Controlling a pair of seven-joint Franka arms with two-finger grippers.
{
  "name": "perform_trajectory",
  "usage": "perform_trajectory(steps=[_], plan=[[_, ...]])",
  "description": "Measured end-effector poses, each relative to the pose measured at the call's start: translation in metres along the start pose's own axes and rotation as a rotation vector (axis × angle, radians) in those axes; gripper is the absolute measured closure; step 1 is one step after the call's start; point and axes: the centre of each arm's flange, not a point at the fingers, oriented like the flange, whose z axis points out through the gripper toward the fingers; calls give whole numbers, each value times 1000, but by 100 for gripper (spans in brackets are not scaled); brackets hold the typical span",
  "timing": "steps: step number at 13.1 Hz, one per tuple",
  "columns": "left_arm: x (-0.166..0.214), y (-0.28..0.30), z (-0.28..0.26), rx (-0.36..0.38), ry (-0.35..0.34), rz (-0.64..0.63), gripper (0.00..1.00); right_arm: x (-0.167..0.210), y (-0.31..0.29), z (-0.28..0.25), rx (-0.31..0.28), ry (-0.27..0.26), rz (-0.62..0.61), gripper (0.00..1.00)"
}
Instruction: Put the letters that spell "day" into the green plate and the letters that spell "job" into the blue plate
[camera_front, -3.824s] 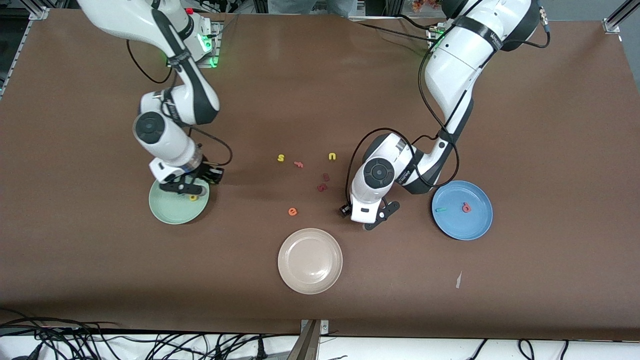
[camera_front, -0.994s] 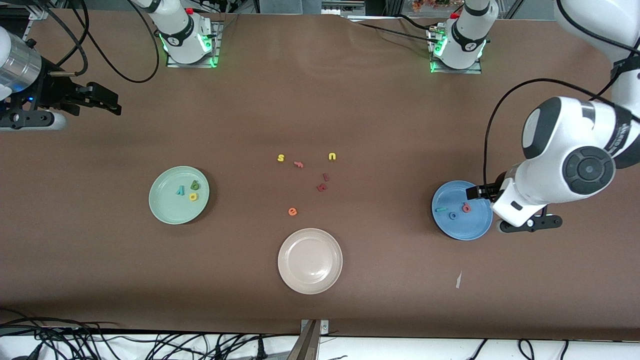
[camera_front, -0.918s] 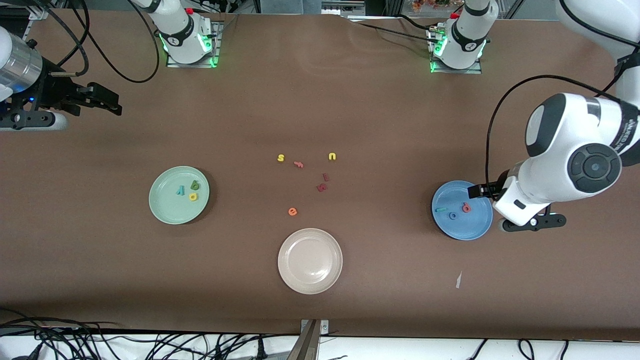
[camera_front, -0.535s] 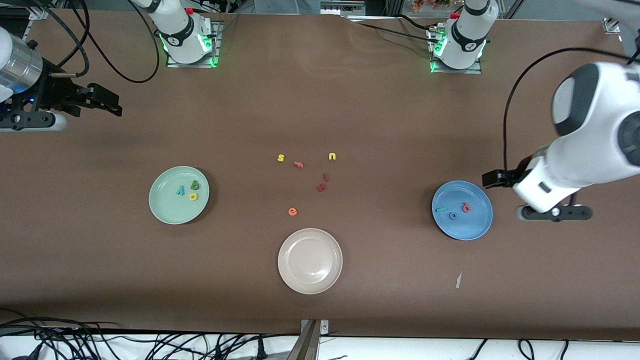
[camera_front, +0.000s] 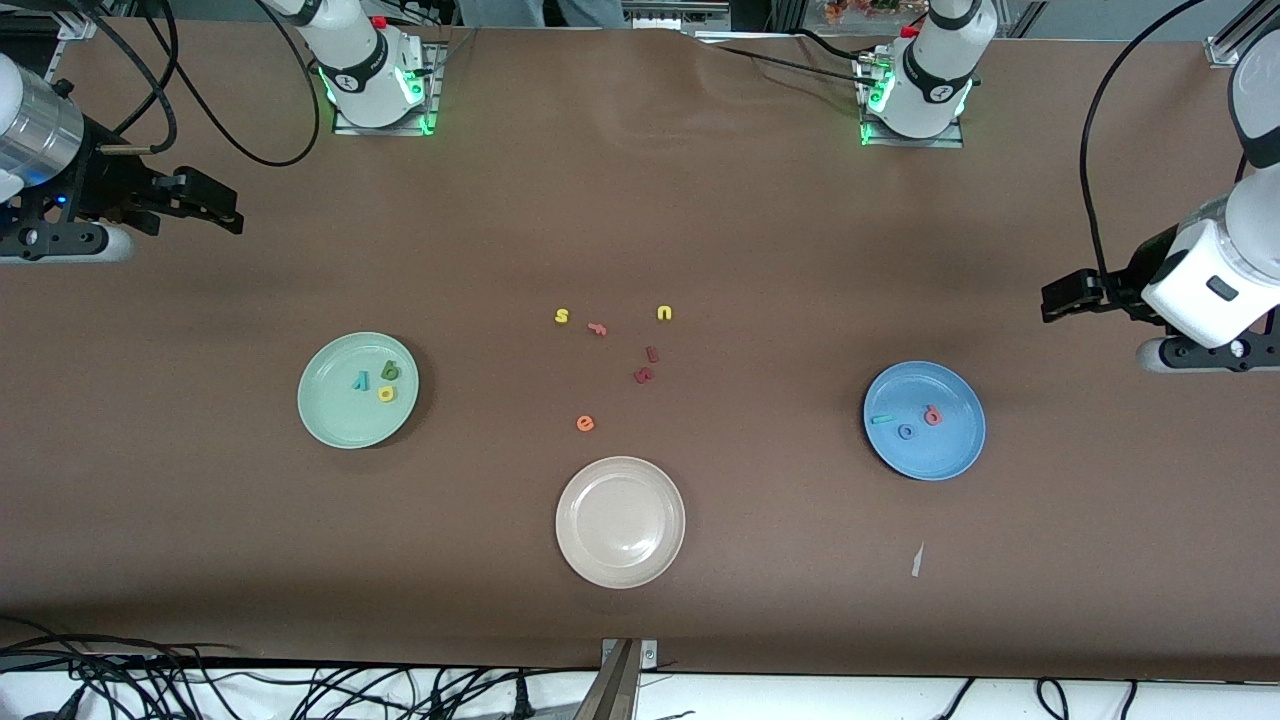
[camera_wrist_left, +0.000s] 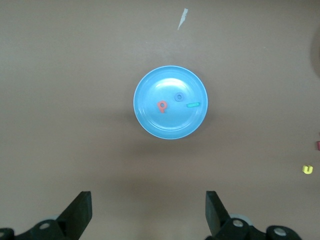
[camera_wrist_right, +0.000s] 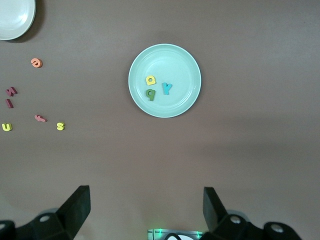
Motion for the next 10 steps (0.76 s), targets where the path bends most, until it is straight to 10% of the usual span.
perform_trajectory(steps=[10], plan=[[3,-8,5,1,-10,43,0,2,0,4,-2,-7,0,0]])
